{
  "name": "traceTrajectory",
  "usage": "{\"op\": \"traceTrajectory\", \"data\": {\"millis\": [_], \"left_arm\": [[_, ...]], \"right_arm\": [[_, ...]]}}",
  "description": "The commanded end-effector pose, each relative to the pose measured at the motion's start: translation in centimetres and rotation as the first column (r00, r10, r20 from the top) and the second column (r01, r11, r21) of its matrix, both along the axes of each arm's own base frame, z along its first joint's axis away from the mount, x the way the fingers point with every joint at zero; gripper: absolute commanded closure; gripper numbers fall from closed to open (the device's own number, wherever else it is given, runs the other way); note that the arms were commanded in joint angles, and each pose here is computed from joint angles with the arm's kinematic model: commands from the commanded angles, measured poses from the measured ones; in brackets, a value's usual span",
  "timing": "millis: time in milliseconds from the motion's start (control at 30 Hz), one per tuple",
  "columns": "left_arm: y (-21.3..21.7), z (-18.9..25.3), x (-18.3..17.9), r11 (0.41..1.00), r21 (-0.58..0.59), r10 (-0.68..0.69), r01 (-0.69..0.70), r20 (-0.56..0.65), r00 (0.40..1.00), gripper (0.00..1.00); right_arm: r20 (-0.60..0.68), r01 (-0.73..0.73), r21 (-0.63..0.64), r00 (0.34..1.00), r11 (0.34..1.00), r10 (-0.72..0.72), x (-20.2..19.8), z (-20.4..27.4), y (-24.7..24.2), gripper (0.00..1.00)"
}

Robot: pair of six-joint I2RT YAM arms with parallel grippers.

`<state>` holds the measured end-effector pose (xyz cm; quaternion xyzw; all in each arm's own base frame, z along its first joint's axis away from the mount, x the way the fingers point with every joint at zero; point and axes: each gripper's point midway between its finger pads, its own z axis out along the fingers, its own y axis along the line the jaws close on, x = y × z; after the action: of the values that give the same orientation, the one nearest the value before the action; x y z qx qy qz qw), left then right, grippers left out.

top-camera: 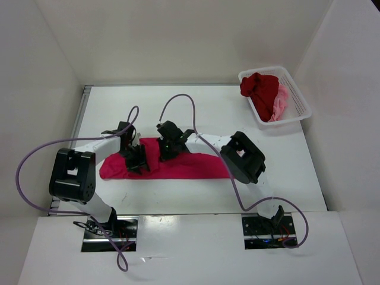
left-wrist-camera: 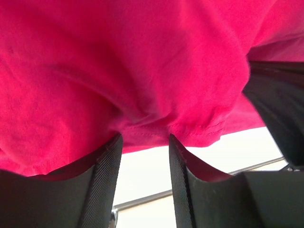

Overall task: Fold and stack the t-shirts
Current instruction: Fold the other side of the tshirt into a rectangle

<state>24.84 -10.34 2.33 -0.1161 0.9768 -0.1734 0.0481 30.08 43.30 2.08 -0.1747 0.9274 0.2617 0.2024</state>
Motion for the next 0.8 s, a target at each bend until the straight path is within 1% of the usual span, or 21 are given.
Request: {"op": "traceTrajectory", "data": {"millis": [0, 100, 167, 200, 233, 267, 367, 400, 433, 467, 500, 533, 567, 633, 667, 767], "left_arm": [[0.3, 1.2, -0.8, 1.0, -0.016, 0.017, -0.018, -0.03, 0.999, 0.47], [-1.0, 3.8, 0.9, 0.994, -0.103, 0.024, -0.02, 0.035, 0.999, 0.47], [-1.7, 6.0, 2.5, 0.988, -0.15, 0.04, -0.026, 0.092, 0.995, 0.5], [-2.2, 6.6, 3.1, 0.984, -0.175, 0.044, -0.024, 0.109, 0.993, 0.52], [-2.4, 6.8, 3.2, 0.981, -0.191, 0.05, -0.028, 0.111, 0.993, 0.54], [-2.7, 7.3, 3.7, 0.978, -0.208, 0.058, -0.031, 0.122, 0.991, 0.6], [-2.1, 5.8, 3.2, 0.983, -0.176, 0.074, -0.054, 0.107, 0.992, 0.72], [-1.9, 5.3, 3.0, 0.985, -0.164, 0.077, -0.059, 0.104, 0.992, 0.78], [-1.4, 3.9, 2.1, 0.986, -0.147, 0.088, -0.078, 0.06, 0.994, 0.8], [-0.8, 3.5, 2.0, 0.987, -0.127, 0.103, -0.095, 0.054, 0.993, 0.82], [-0.6, 3.4, 2.1, 0.989, -0.113, 0.107, -0.1, 0.057, 0.993, 0.83], [0.4, 2.7, 1.9, 0.989, -0.077, 0.131, -0.127, 0.05, 0.99, 0.86], [1.4, 2.7, 2.0, 0.98, -0.072, 0.189, -0.185, 0.05, 0.981, 0.88], [2.5, 2.7, 2.4, 0.966, -0.074, 0.252, -0.247, 0.066, 0.966, 0.88], [3.6, 2.7, 2.5, 0.955, -0.062, 0.294, -0.29, 0.071, 0.953, 0.88], [4.6, 1.5, 2.0, 0.936, -0.046, 0.35, -0.348, 0.051, 0.935, 0.88]], "right_arm": [[0.044, 0.01, 0.012, 0.999, 1.0, -0.011, 0.3, 3.2, -0.7, 0.94], [0.066, 0.008, 0.04, 0.998, 0.999, -0.01, 0.9, 5.5, -0.6, 0.92], [0.076, 0.009, 0.066, 0.997, 0.998, -0.014, 1.3, 7.2, -0.7, 0.92], [0.083, 0.018, 0.074, 0.996, 0.997, -0.024, 1.7, 7.7, -1.0, 0.92], [0.074, -0.004, 0.1, 0.997, 0.995, -0.003, 1.6, 8.5, -0.2, 0.92], [0.066, -0.012, 0.105, 0.998, 0.994, 0.005, 1.6, 8.6, 0.1, 0.92], [0.003, -0.054, 0.151, 0.999, 0.987, 0.054, 0.6, 8.2, 1.3, 0.94], [-0.009, -0.059, 0.171, 0.998, 0.984, 0.062, 0.4, 8.5, 1.6, 0.94], [-0.019, -0.063, 0.186, 0.998, 0.981, 0.068, 0.3, 8.3, 2.0, 0.94], [-0.038, -0.076, 0.179, 0.996, 0.981, 0.084, -0.4, 7.5, 2.2, 0.95], [-0.034, -0.07, 0.19, 0.996, 0.979, 0.078, -0.3, 7.7, 2.4, 0.95], [-0.038, -0.088, 0.199, 0.994, 0.976, 0.098, -0.8, 7.3, 3.0, 0.97], [-0.065, -0.103, 0.223, 0.991, 0.969, 0.12, -1.3, 7.2, 3.4, 0.97], [-0.099, -0.096, 0.218, 0.988, 0.971, 0.12, -1.4, 5.6, 3.8, 0.98], [-0.114, -0.111, 0.214, 0.984, 0.971, 0.137, -2.1, 5.0, 4.1, 0.98], [-0.127, -0.099, 0.213, 0.984, 0.972, 0.128, -1.8, 3.7, 4.5, 0.99]]}}
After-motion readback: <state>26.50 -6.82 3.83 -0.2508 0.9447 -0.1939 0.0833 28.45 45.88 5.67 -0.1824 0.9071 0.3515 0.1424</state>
